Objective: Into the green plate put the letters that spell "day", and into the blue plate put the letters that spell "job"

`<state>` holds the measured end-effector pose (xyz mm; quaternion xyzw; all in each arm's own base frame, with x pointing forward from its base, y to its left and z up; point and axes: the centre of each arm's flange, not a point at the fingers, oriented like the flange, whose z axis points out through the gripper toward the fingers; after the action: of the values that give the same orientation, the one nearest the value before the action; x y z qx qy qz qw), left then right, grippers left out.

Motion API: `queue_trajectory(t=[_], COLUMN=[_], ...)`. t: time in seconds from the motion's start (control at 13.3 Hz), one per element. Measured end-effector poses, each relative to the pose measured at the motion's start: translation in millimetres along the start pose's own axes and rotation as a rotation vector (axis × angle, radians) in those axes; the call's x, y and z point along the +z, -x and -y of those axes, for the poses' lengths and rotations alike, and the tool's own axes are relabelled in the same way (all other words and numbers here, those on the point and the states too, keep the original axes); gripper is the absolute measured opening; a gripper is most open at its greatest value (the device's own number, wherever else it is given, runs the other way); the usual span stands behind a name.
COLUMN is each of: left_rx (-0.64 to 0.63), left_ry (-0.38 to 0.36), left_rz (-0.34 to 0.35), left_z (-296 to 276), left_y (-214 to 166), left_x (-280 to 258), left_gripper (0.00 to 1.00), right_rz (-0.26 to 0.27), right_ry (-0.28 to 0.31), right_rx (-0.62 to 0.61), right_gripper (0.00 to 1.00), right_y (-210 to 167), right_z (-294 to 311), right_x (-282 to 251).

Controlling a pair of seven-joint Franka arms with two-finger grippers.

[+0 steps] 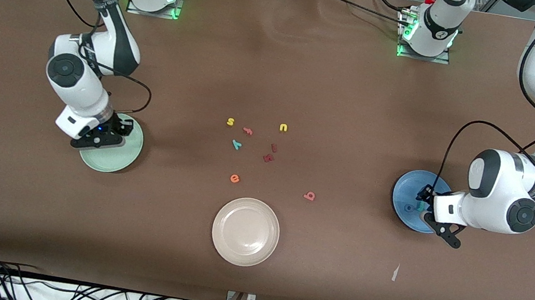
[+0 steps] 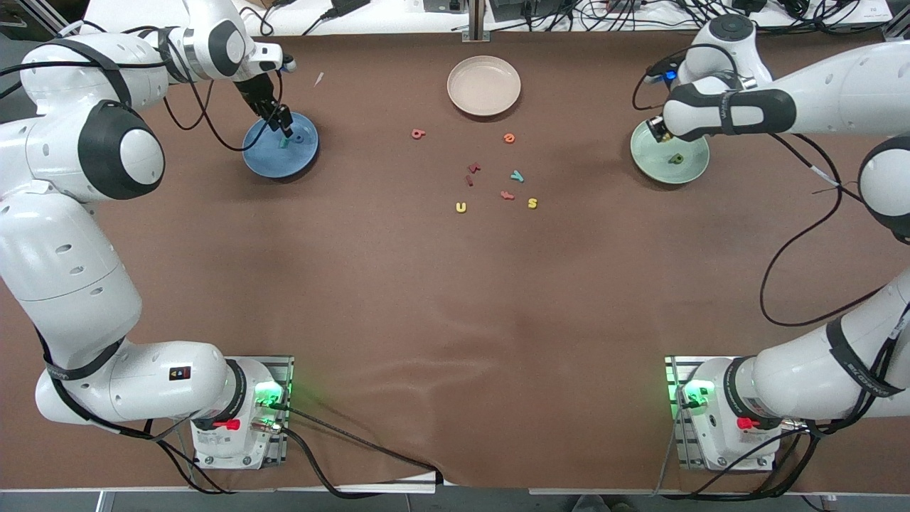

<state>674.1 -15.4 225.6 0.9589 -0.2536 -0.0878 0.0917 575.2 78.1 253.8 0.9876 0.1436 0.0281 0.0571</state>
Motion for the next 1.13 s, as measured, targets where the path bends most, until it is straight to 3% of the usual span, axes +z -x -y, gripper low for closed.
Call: queue_trajectory(t=[0.15, 0.3, 0.45, 0.68, 0.83, 0.9, 1.13], left_rx=[-0.121, -0.26, -0.425, -0.665, -0.869, -0.956, -1.09], left_ry=[0.034, 0.04, 0.031, 0.017, 0.029, 0.055, 0.129], left_rz=[-0.019, -0.016, -0.004, -0.005, -0.036, -0.054, -0.094], left_z=[-27, -79, -139, -212, -230, -231, -227], left_y=[-16, -42, -66, -88, -99, -104, -113], left_x=[-1, 1, 7, 11, 8, 4, -2], left_gripper=[0.81, 1.0, 1.0, 1.0, 1.0, 0.94, 0.96], right_rz=[0.007, 0.004, -0.008, -0.037, -0.042, -0.041, -0.055], right_ry=[-0.002, -0.007, -0.023, -0.059, -0.078, -0.085, -0.113], right_rx=[0.007, 0.043, 0.107, 0.21, 0.261, 0.284, 0.369], right_gripper=[0.55, 0.6, 0.61, 0.61, 0.61, 0.61, 0.61], right_y=[6, 4, 0, -17, -26, -29, -46], right_z=[2, 10, 34, 118, 169, 186, 229], right_x=[1, 0, -3, -12, -11, -8, -6])
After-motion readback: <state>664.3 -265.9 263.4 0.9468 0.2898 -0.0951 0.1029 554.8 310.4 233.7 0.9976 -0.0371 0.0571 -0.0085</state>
